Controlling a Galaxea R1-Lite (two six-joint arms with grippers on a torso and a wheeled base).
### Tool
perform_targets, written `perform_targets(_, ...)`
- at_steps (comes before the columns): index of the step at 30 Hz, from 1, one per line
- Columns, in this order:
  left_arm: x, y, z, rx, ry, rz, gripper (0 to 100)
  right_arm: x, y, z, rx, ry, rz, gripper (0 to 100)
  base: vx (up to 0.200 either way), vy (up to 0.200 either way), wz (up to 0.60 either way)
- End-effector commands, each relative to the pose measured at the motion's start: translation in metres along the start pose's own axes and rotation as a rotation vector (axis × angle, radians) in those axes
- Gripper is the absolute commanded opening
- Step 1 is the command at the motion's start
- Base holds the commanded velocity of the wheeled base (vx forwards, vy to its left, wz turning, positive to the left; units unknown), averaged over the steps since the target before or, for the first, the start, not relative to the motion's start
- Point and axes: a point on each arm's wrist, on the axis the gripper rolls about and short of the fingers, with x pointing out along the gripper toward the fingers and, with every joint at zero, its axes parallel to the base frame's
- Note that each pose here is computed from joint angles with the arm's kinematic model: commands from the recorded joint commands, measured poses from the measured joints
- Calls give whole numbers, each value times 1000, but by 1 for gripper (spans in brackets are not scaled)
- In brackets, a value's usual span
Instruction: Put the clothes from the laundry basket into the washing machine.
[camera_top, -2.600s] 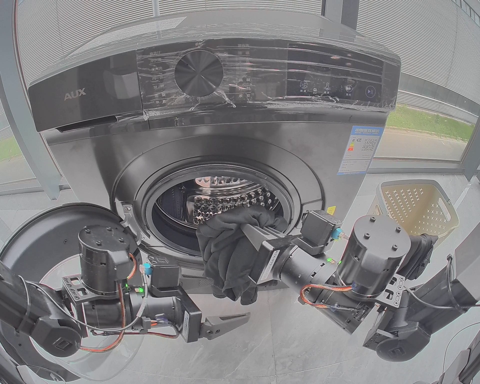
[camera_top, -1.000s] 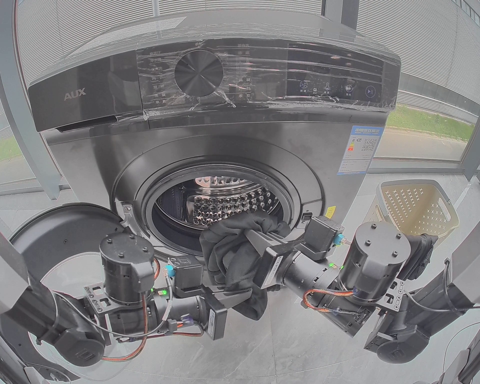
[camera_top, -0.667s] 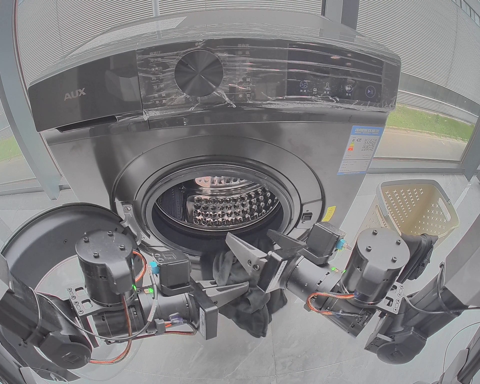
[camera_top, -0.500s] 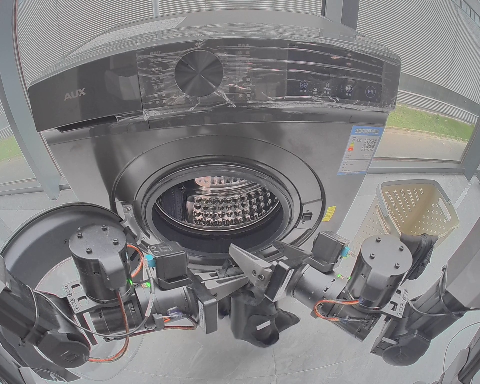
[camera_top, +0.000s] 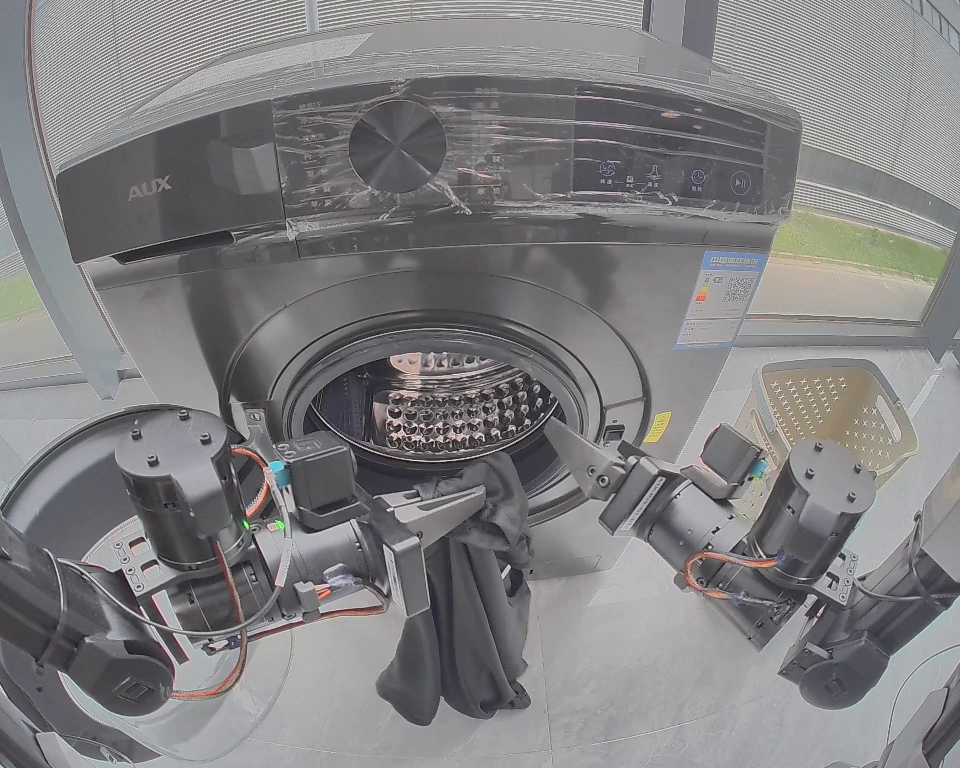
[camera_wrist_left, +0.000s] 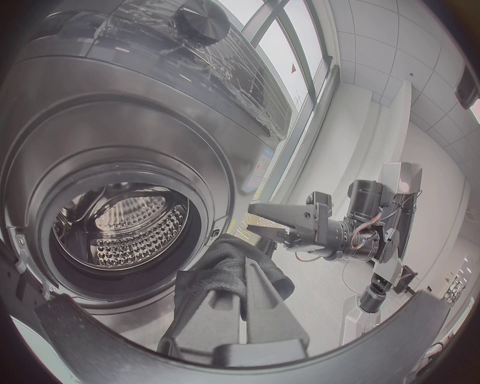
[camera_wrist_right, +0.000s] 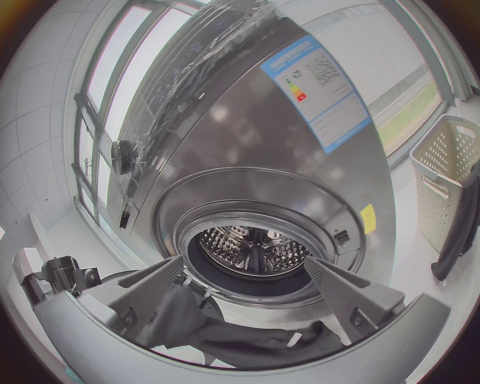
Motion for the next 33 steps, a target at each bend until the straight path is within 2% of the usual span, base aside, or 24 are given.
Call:
perform_targets(1, -6, -1, 12, 1, -53, 7, 0, -17, -27, -5, -21, 71, -49, 100, 0, 0, 0)
perform_targets(4, -12, -3, 21, 5, -87, 2, 0, -35, -37, -17, -57, 183, -32, 100, 0, 0, 0)
perform_targets(6, -18, -5, 26, -4, -108, -2, 0, -43, -40, -22, -67, 231, -20, 100, 0, 0, 0)
perform_targets(9, -25, -8, 30, -24, -126, -9, 0, -40, -39, -22, -58, 212, -17, 100, 0, 0, 0)
perform_targets(11, -27, -8, 31, -27, -134, -10, 0, -31, -39, -24, -55, 194, -20, 100, 0, 0, 0)
perform_targets(14, -31, -10, 35, -24, -149, -12, 0, -16, -41, -35, -46, 159, -90, 100, 0, 0, 0)
perform_targets(16, -35, -11, 37, -27, -159, -15, 0, -14, -43, -39, -22, 135, -110, 100, 0, 0, 0)
perform_targets(19, -38, -12, 38, -24, -167, -21, 0, -14, -48, -48, 12, 177, -121, 100, 0, 0, 0)
perform_targets(27, -45, -14, 43, -18, -189, -23, 0, -13, -46, -67, -8, 246, -103, 100, 0, 0, 0)
perform_targets(31, -47, -14, 44, -18, -191, -22, 0, -10, -49, -75, 11, 254, -126, 100, 0, 0, 0)
perform_targets(32, -47, -14, 44, -18, -192, -22, 0, -12, -51, -76, 14, 267, -126, 100, 0, 0, 0)
perform_targets(33, -48, -14, 45, -16, -196, -25, 0, -23, -57, -82, -6, 332, -137, 100, 0, 0, 0)
